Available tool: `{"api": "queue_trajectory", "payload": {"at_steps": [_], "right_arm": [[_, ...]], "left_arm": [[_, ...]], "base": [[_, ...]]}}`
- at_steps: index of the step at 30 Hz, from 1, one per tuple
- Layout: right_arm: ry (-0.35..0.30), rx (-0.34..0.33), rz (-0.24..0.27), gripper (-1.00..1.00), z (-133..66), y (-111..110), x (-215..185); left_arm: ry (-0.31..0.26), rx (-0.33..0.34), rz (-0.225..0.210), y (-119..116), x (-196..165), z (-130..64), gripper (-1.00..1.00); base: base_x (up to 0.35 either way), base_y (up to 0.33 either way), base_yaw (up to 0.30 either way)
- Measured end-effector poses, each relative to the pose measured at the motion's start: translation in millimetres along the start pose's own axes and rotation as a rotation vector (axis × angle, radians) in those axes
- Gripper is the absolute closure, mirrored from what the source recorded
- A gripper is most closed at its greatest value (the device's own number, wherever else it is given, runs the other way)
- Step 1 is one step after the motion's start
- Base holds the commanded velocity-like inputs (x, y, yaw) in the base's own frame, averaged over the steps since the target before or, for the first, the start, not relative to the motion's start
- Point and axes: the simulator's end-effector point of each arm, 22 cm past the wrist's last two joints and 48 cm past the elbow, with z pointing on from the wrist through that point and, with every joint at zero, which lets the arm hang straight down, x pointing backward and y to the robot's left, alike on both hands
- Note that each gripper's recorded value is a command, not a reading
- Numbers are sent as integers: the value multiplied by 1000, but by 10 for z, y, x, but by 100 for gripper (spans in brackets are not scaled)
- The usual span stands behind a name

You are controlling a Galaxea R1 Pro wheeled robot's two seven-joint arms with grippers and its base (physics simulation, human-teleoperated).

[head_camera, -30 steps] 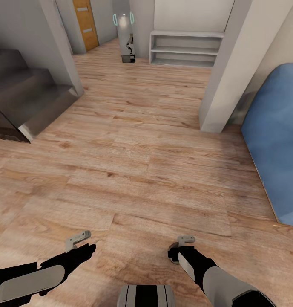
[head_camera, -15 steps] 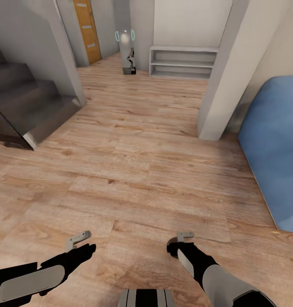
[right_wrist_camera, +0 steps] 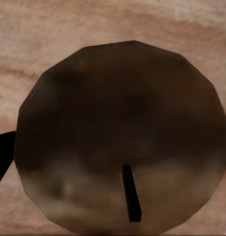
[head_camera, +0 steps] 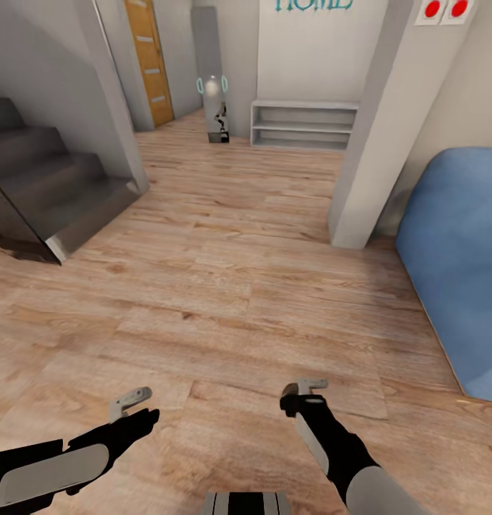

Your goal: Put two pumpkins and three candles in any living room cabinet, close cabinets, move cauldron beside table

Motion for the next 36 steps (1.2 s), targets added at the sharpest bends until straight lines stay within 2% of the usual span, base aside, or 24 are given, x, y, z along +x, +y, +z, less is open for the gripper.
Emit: {"api": "queue_trajectory", "payload": {"at_steps": [3, 9, 12, 17, 25, 26, 36], "right_arm": [[-26, -3, 3, 100, -205, -52, -64], [-76, -41, 2, 100, -832, -91, -181], [-94, -19, -1, 100, -1082, -180, -207], [-111, 28, 7, 100, -1234, -297, -259], [-149, 33, 21, 100, -1393, -299, -391], [-151, 36, 18, 100, -1404, -306, -402], [-202, 36, 29, 100, -1592, -332, -564]], "left_arm": [[-15, -5, -2, 23, -56, -18, -100], [-41, -2, -6, 23, -148, -89, -100], [-52, -1, -7, 21, -182, -130, -100], [-71, 6, -9, 5, -249, -203, -100], [-99, 15, -17, -8, -348, -320, -100], [-108, 10, -79, 15, -375, -329, -100], [-138, 30, -100, -17, -489, -504, -100]], "base": [[0, 0, 0], [0, 0, 0], [0, 0, 0], [0, 0, 0], [-39, 11, -1], [-324, 95, -140], [-331, 101, -246]]}}
